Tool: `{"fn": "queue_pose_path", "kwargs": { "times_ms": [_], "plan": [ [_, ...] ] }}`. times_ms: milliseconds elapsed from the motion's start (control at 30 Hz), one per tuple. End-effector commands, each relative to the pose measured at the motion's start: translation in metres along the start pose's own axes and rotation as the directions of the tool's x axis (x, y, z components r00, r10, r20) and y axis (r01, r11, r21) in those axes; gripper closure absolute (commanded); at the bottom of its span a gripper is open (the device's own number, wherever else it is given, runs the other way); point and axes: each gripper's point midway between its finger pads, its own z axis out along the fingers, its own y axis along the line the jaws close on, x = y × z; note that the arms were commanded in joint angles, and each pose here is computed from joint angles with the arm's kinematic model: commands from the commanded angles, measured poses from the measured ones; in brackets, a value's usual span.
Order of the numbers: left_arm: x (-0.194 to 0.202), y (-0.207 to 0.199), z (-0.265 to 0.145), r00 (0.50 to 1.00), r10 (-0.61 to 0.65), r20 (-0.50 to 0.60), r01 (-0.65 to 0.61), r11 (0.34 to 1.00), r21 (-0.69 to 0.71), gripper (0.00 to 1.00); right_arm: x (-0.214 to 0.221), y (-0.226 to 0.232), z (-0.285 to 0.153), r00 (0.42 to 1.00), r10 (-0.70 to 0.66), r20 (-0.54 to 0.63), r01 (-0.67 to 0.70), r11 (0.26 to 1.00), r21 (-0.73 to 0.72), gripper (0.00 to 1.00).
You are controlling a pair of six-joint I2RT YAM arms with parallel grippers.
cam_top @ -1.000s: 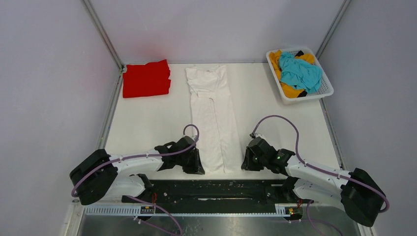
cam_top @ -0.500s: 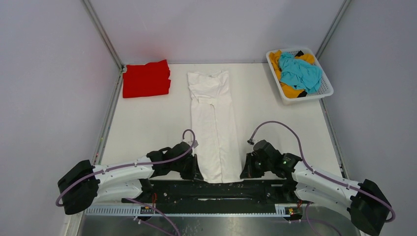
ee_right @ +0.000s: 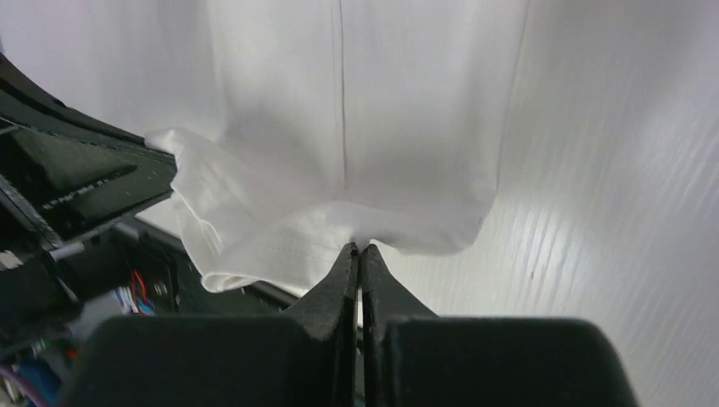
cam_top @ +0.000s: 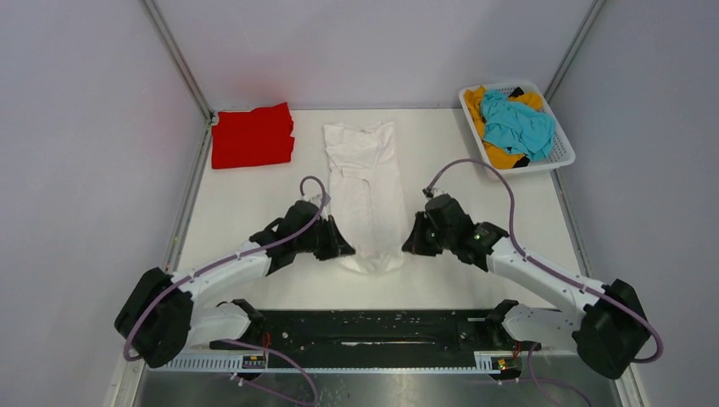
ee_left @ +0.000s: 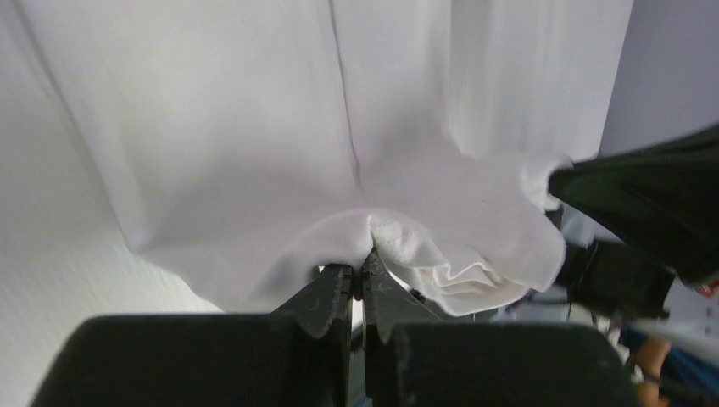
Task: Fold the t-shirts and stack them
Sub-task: Fold the folded rectangular tshirt in 1/3 of the way
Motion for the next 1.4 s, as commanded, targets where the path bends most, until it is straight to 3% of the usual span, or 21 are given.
{"fn": "queue_pose_path", "kwargs": {
  "times_ms": [0,400,700,900,1000,1033,1067,1167,1200,1233,1367],
  "plan": [
    [-0.081,-0.018,0.009,0.983,0.005,0.181,-0.01,1.0,0.027,1.0,-0.068,0.007,0.007,0.991,0.03,0.128,-0.034,0.999,0.032,1.0],
    [-0.187,0.012,0.03,0.953,-0.003,0.302,0.041,0.992,-0.119,1.0,-0.17,0.006,0.055,0.979,0.024,0.204,-0.043,0.995,0.089,1.0],
    [-0.227,0.037,0.057,0.959,-0.012,0.282,0.064,0.982,-0.178,1.0,-0.213,-0.009,0.092,0.979,0.046,0.201,-0.068,0.992,0.103,1.0],
    [-0.246,0.052,0.066,0.956,-0.008,0.292,0.075,0.973,-0.217,0.93,-0.233,-0.021,0.124,0.979,0.075,0.19,-0.09,0.993,0.071,0.98],
    [-0.253,0.059,0.07,0.955,-0.009,0.298,0.082,0.969,-0.234,0.81,-0.241,-0.024,0.134,0.981,0.07,0.183,-0.082,0.995,0.058,0.85],
    [-0.254,0.059,0.072,0.956,-0.012,0.293,0.083,0.969,-0.232,0.73,-0.246,-0.023,0.136,0.98,0.062,0.187,-0.072,0.996,0.051,0.78],
    [-0.255,0.058,0.071,0.957,-0.011,0.291,0.079,0.972,-0.222,0.65,-0.248,-0.023,0.136,0.98,0.055,0.191,-0.066,0.997,0.048,0.63],
    [-0.255,0.047,0.062,0.957,0.017,0.289,0.041,0.981,-0.191,0.25,-0.245,-0.024,0.127,0.983,0.02,0.182,-0.031,0.998,0.061,0.15],
    [-0.251,0.044,0.057,0.957,0.028,0.287,0.027,0.982,-0.185,0.06,-0.241,-0.025,0.122,0.983,0.013,0.185,-0.025,0.998,0.063,0.06],
    [-0.247,0.039,0.05,0.955,0.041,0.293,0.009,0.986,-0.166,0.01,-0.234,-0.027,0.117,0.982,0.01,0.188,-0.023,0.998,0.063,0.01],
    [-0.207,0.042,0.029,0.962,0.043,0.268,-0.004,0.989,-0.145,0.01,-0.196,-0.031,0.094,0.982,0.027,0.187,-0.032,0.999,0.026,0.01]
  ]
}}
